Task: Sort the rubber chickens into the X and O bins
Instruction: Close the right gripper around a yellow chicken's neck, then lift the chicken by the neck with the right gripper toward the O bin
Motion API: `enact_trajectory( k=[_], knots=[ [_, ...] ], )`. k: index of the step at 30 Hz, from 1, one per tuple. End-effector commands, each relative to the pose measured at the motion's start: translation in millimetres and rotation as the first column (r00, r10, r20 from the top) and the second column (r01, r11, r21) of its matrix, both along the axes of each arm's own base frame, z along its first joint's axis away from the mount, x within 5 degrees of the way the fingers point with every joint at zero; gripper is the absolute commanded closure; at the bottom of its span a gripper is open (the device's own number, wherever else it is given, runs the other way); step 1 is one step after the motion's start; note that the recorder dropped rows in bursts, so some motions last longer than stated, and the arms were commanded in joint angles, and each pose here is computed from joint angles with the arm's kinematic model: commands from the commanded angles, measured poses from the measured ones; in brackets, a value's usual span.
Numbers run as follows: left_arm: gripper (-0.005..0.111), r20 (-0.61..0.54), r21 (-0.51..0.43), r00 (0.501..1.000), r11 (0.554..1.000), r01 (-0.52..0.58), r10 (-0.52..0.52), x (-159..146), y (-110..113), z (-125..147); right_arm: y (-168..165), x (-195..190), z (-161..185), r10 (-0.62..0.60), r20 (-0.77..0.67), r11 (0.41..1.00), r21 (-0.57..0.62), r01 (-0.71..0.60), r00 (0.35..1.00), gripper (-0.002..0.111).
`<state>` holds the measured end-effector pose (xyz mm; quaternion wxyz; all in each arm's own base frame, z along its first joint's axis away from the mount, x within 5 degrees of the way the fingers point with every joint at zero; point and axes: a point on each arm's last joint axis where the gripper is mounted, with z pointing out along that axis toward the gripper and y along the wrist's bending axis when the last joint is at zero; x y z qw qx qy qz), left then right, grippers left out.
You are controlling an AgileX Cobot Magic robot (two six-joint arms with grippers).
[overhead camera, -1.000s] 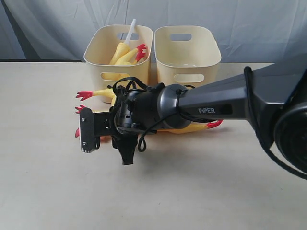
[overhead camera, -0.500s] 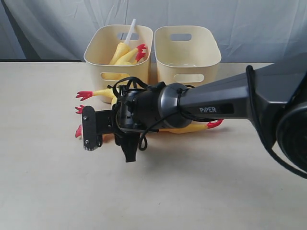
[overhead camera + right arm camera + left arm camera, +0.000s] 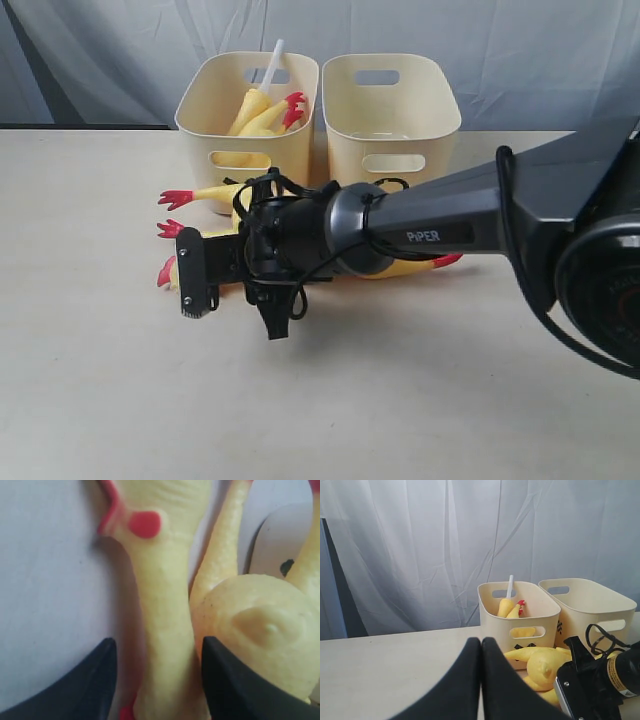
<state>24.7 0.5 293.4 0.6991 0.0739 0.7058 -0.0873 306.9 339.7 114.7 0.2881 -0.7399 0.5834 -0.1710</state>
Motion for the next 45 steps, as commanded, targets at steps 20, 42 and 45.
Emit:
enact_trajectory(
  k=[20,42,45],
  knots=[
    [0.107,0.003,-0.006,1.0,1.0,0.006,-0.006,-1,0,0,-13,-2,2,-0.139,-0.05,0.989,-0.052,0.137,0.989,0.109],
    [0.107,0.004,-0.005,1.0,1.0,0.005,-0.005,-1,0,0,-21,-21,106,-0.267,-0.153,0.919,0.256,0.299,0.951,0.109],
    [0.107,0.004,-0.005,1.0,1.0,0.005,-0.005,-1,0,0,-24,-24,120,-0.299,-0.18,0.885,0.316,0.343,0.937,0.109]
  ],
)
